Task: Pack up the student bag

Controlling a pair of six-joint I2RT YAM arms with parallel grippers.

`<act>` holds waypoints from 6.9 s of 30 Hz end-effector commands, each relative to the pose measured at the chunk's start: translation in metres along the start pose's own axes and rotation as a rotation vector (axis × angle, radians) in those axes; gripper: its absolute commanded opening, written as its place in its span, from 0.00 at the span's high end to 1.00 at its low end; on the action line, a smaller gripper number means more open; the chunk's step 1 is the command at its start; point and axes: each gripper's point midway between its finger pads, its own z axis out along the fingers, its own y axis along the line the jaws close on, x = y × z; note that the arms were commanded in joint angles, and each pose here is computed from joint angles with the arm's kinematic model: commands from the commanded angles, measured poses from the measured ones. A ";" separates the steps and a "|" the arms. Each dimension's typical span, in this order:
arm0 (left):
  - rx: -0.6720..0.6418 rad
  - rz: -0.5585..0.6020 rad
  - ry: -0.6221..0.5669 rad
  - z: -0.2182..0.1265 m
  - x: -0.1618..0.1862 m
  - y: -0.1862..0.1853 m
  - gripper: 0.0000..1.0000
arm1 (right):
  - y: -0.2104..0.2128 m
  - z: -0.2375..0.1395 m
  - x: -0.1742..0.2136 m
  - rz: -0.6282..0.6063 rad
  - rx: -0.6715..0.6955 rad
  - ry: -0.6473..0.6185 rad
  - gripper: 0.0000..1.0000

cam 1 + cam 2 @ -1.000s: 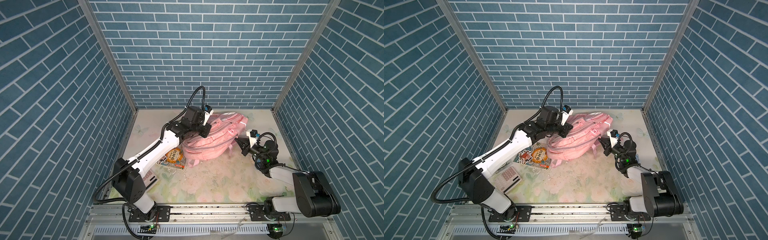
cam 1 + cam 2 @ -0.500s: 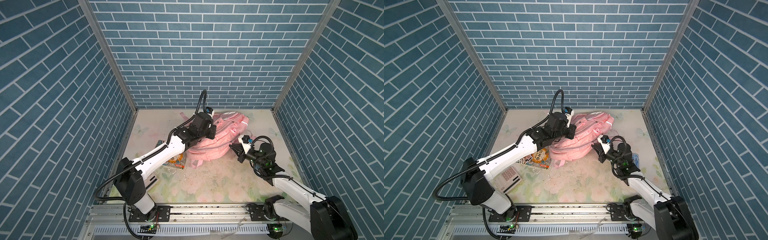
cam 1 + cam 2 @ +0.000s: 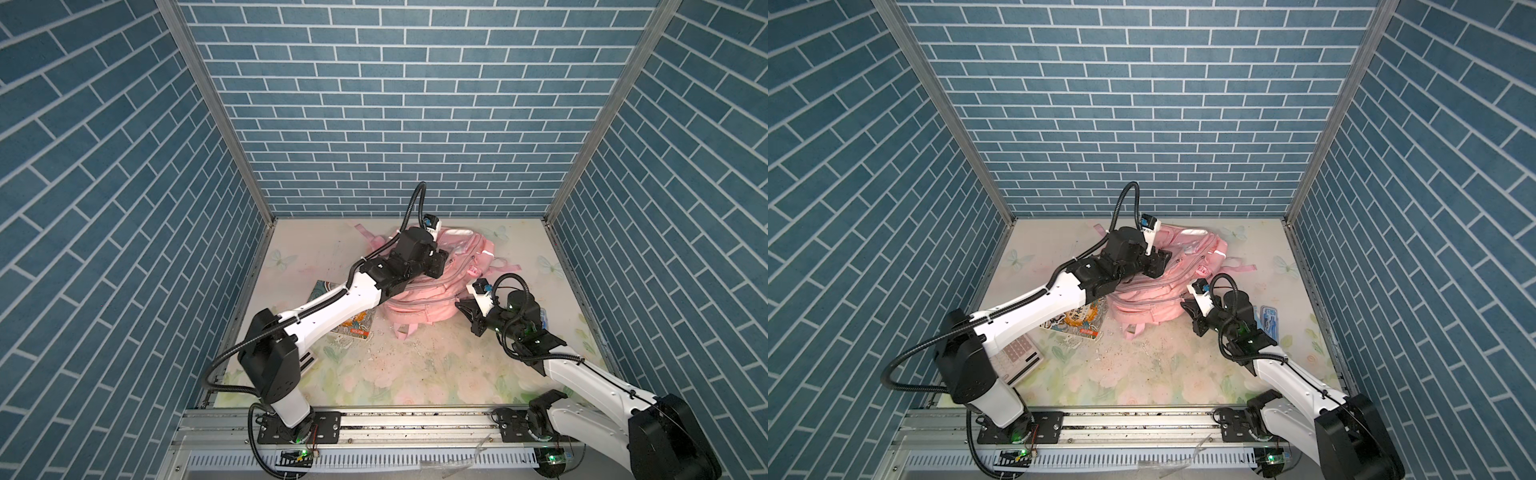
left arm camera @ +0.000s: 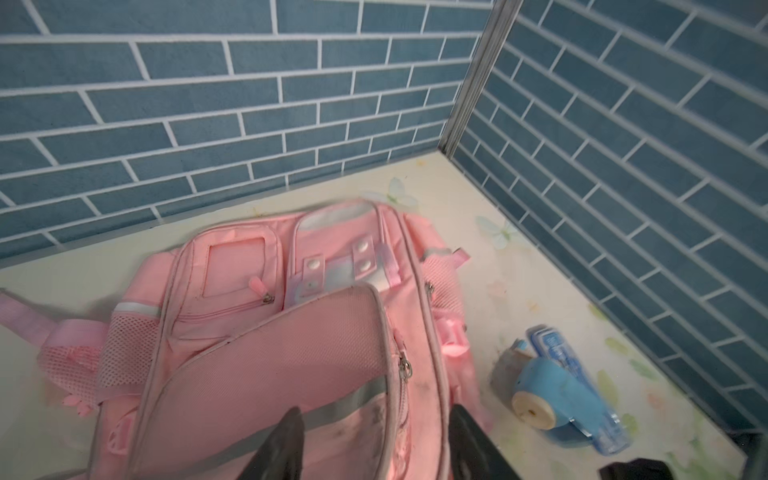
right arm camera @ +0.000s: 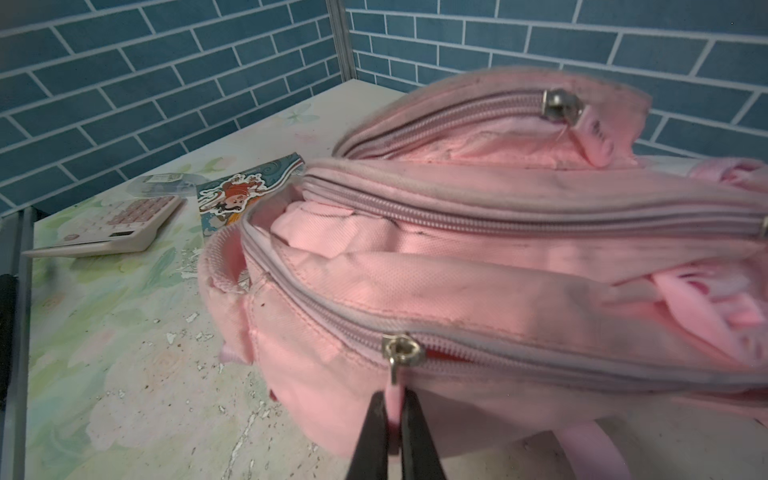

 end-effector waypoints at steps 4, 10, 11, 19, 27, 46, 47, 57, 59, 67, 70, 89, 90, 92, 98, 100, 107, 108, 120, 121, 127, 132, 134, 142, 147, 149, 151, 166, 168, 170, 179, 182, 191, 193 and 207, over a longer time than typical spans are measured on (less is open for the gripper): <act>0.065 0.265 0.021 -0.034 -0.002 0.038 0.32 | -0.018 -0.007 -0.011 0.033 0.068 -0.031 1.00; 0.095 0.537 0.197 -0.027 0.056 0.049 0.32 | -0.024 -0.009 0.000 0.046 0.097 0.005 1.00; 0.101 0.563 0.205 -0.025 0.063 0.050 0.32 | -0.025 -0.009 0.001 0.051 0.104 0.010 1.00; 0.124 0.701 0.262 -0.002 0.109 0.061 0.32 | -0.026 -0.013 0.008 0.069 0.118 0.041 1.00; 0.135 0.710 0.316 0.027 0.134 0.066 0.33 | -0.028 -0.012 0.010 0.076 0.124 0.067 1.00; 0.144 0.591 0.381 0.048 0.160 0.069 0.95 | -0.042 -0.015 0.008 0.060 0.196 0.078 1.00; 0.147 0.573 0.373 0.045 0.156 0.065 1.00 | -0.044 -0.015 0.006 0.061 0.203 0.079 1.00; 0.097 0.335 0.315 0.015 0.101 0.031 1.00 | -0.079 -0.027 -0.023 0.045 0.300 0.086 1.00; 0.078 0.250 0.301 0.015 0.090 0.028 1.00 | -0.080 -0.030 -0.032 0.015 0.293 0.084 1.00; 0.030 0.099 0.228 0.033 0.050 0.027 1.00 | -0.033 -0.030 -0.046 -0.048 0.077 0.054 1.00; 0.015 0.037 0.219 0.038 0.039 0.030 1.00 | -0.007 -0.032 -0.050 -0.086 0.004 0.027 1.00; 0.126 -0.231 0.190 0.028 0.003 -0.007 1.00 | -0.064 -0.040 -0.065 0.016 0.248 0.093 1.00; 0.141 -0.236 0.195 0.028 0.003 -0.011 1.00 | -0.072 -0.042 -0.066 0.029 0.267 0.100 1.00; 0.147 -0.228 0.200 0.030 0.003 -0.016 1.00 | -0.080 -0.044 -0.070 0.036 0.291 0.111 1.00; 0.053 -0.208 0.197 0.050 0.010 -0.007 1.00 | -0.067 -0.051 -0.076 0.085 0.237 0.158 1.00; 0.024 -0.226 0.181 0.055 0.009 -0.004 1.00 | -0.065 -0.054 -0.068 0.117 0.246 0.201 1.00; -0.054 -0.255 0.130 0.064 0.006 0.000 1.00 | -0.043 -0.055 -0.063 0.137 0.221 0.288 1.00; -0.068 -0.264 0.123 0.065 0.005 0.001 1.00 | -0.039 -0.054 -0.064 0.155 0.209 0.292 1.00; -0.102 -0.327 0.083 0.069 -0.003 0.001 1.00 | -0.004 -0.032 -0.054 0.302 0.105 0.312 1.00; -0.092 -0.334 0.086 0.069 -0.004 -0.002 1.00 | -0.003 -0.029 -0.052 0.302 0.103 0.308 1.00; -0.034 -0.370 0.146 0.059 -0.006 -0.015 1.00 | -0.027 -0.028 -0.052 0.235 0.186 0.286 1.00; 0.054 -0.423 0.179 0.053 -0.003 -0.032 1.00 | -0.058 -0.035 -0.063 0.271 0.210 0.271 1.00; 0.097 -0.452 0.168 0.058 -0.004 -0.039 1.00 | -0.061 -0.032 -0.067 0.262 0.205 0.285 1.00; 0.074 -0.493 0.075 0.091 -0.014 -0.034 1.00 | -0.025 -0.023 -0.082 0.344 0.069 0.282 1.00; 0.022 -0.519 0.024 0.098 -0.018 -0.024 1.00 | -0.002 -0.019 -0.087 0.368 0.003 0.274 1.00; 0.003 -0.535 0.001 0.098 -0.020 -0.020 1.00 | 0.005 -0.017 -0.086 0.391 -0.027 0.275 1.00; -0.009 -0.552 -0.023 0.097 -0.024 -0.017 1.00 | 0.007 -0.014 -0.081 0.410 -0.034 0.284 1.00; 0.040 -0.651 -0.052 0.092 -0.047 -0.021 1.00 | -0.012 0.009 -0.046 0.429 0.074 0.195 1.00; 0.060 -0.638 -0.052 0.092 -0.050 -0.026 1.00 | -0.012 0.011 -0.046 0.393 0.067 0.179 1.00; 0.053 -0.597 -0.036 0.092 -0.049 -0.025 1.00 | -0.014 0.010 -0.047 0.367 0.078 0.172 1.00; 0.087 -0.292 0.141 0.089 0.000 -0.007 0.54 | -0.022 -0.004 -0.058 0.294 0.076 0.142 1.00; 0.071 -0.097 0.214 0.082 0.014 0.002 0.48 | -0.020 -0.010 -0.061 0.245 0.057 0.136 1.00; 0.181 0.448 0.311 0.069 0.054 -0.014 0.40 | -0.019 -0.027 -0.056 0.192 0.017 0.166 1.00; 0.190 0.548 0.311 0.070 0.061 -0.019 0.38 | -0.019 -0.030 -0.057 0.182 0.010 0.164 1.00; 0.267 0.708 0.333 0.085 0.102 -0.015 0.32 | -0.016 -0.038 -0.062 0.151 -0.015 0.159 1.00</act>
